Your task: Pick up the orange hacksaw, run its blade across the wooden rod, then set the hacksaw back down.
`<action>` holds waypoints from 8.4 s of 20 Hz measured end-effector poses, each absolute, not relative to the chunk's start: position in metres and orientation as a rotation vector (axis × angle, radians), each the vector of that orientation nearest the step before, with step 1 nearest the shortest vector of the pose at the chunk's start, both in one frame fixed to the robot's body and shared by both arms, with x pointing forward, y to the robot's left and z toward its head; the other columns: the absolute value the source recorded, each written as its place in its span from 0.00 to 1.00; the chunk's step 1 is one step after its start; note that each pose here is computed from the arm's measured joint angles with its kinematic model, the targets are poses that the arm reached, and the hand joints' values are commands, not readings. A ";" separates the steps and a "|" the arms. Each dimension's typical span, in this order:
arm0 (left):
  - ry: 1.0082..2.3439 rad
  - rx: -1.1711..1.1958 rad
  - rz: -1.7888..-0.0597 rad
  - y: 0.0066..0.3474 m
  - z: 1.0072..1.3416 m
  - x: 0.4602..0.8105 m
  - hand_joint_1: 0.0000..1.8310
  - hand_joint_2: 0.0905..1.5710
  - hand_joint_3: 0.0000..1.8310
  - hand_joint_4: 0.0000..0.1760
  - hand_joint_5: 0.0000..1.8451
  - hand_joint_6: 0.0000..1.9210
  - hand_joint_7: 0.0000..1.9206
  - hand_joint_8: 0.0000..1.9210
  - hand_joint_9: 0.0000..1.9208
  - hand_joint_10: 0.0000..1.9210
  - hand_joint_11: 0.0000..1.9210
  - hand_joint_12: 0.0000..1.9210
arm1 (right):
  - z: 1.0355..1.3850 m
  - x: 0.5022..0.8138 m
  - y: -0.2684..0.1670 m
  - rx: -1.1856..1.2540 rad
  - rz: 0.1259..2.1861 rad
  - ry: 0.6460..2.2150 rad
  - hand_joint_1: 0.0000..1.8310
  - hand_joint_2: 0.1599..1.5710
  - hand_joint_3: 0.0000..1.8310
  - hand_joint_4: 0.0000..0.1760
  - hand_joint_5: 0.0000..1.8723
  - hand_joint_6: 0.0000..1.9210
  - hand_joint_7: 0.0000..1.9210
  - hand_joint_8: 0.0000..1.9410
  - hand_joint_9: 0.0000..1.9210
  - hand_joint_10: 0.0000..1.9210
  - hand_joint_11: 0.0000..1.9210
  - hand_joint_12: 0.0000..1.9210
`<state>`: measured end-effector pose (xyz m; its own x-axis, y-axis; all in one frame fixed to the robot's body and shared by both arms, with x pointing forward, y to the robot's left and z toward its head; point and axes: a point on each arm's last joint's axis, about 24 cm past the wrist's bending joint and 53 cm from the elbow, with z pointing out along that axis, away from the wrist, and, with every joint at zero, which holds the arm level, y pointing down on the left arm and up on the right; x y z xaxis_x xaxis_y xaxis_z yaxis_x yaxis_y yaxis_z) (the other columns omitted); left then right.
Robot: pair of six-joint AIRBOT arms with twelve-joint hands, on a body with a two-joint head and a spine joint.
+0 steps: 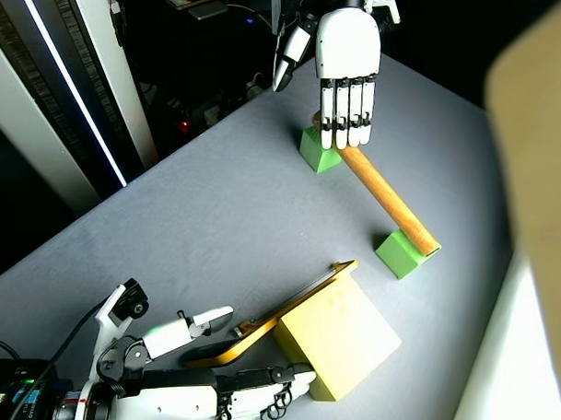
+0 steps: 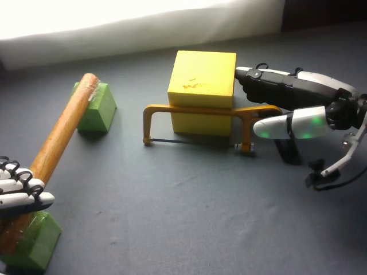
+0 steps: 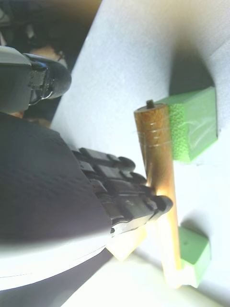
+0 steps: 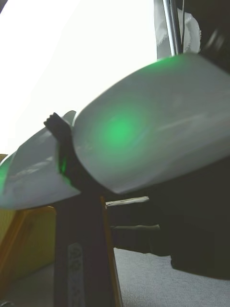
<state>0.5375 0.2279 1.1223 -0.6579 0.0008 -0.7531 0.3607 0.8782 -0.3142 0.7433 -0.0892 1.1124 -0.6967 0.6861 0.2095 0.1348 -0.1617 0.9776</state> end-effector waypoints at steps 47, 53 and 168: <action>2.220 0.272 -0.583 0.227 1.126 0.539 0.07 0.67 0.00 0.00 0.02 0.00 0.01 0.00 0.01 0.00 0.00 0.09 | 1.180 0.701 -0.106 0.906 2.093 1.437 0.75 0.69 0.00 0.00 0.45 0.50 0.48 0.55 0.50 0.67 0.49 0.68; 2.218 0.273 -0.587 0.227 1.126 0.539 0.07 0.67 0.00 0.00 0.02 0.00 0.02 0.00 0.02 0.00 0.00 0.12 | 1.187 0.690 -0.113 1.001 2.147 1.289 0.75 0.69 0.00 0.00 0.46 0.50 0.49 0.53 0.50 0.67 0.49 0.68; 2.198 0.277 -0.606 0.223 1.129 0.545 0.08 0.68 0.00 0.00 0.03 0.00 0.02 0.00 0.01 0.00 0.00 0.09 | 1.225 0.681 -0.001 1.014 1.986 1.090 0.75 0.70 0.00 0.00 0.42 0.56 0.46 0.57 0.50 0.66 0.50 0.66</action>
